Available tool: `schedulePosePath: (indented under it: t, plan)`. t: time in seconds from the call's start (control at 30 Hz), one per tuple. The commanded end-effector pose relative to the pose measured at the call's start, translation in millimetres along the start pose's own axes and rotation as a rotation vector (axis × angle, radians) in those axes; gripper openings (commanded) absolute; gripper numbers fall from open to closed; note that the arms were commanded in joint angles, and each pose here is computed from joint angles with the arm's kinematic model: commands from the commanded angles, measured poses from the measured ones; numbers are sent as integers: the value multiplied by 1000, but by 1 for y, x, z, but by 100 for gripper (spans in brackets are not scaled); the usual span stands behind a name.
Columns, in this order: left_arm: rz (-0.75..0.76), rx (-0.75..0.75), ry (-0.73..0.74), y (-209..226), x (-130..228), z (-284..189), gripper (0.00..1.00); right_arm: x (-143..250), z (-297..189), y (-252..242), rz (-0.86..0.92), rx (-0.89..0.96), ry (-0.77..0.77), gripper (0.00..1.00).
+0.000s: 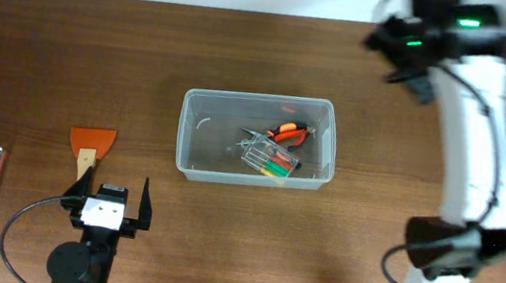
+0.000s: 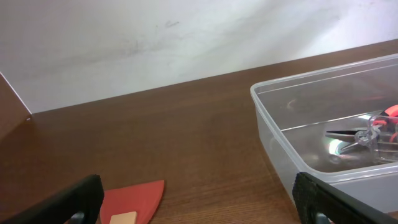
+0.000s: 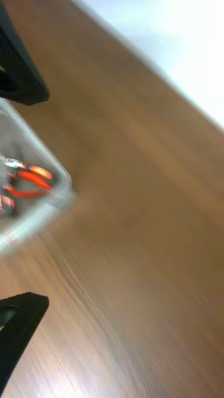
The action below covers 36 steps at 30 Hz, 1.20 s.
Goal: Pack container
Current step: 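Raise the right gripper and retract it to the right side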
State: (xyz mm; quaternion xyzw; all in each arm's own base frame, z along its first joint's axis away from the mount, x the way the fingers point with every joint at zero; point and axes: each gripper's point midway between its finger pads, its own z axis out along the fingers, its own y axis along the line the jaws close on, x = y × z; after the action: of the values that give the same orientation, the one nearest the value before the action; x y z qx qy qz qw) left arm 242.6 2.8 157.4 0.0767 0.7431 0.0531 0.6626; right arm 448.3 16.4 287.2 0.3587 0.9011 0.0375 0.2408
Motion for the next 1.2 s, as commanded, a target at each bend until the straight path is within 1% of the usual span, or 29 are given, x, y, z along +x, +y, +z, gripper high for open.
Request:
schedulePosePath:
  t: [0.0, 0.1, 0.17, 0.3, 0.43, 0.5, 0.57, 0.67, 0.73, 0.93, 1.17]
  plan:
    - [-12, -14, -2, 3, 1, 0, 99, -45, -38, -42, -154, 54, -134, 99]
    - [-12, -14, -2, 3, 1, 0, 99, -64, -38, -79, -338, 127, -120, 99]
    - [-12, -14, -2, 3, 1, 0, 99, -72, -34, -106, -395, 186, -92, 99]
    - [-12, -14, -2, 3, 1, 0, 99, -85, -24, -159, -305, 290, -47, 99]
    - [-12, -14, -2, 3, 1, 0, 99, -91, -8, -197, -235, 343, -5, 99]
    - [-12, -14, -2, 3, 1, 0, 99, -92, 4, -211, -229, 360, 21, 99]
    - [-12, -14, -3, 3, 1, 0, 99, -89, 17, -216, -284, 334, 62, 99]
    - [-12, -14, -2, 3, 1, 0, 99, -77, 40, -203, -449, 195, 137, 99]
    - [-12, -14, -2, 3, 1, 0, 99, -70, 51, -195, -525, 125, 166, 99]
    - [-12, -14, -2, 3, 1, 0, 99, -69, 77, -194, -543, 110, 157, 98]
    - [-12, -14, -2, 3, 1, 0, 99, -70, 85, -196, -543, 117, 151, 99]
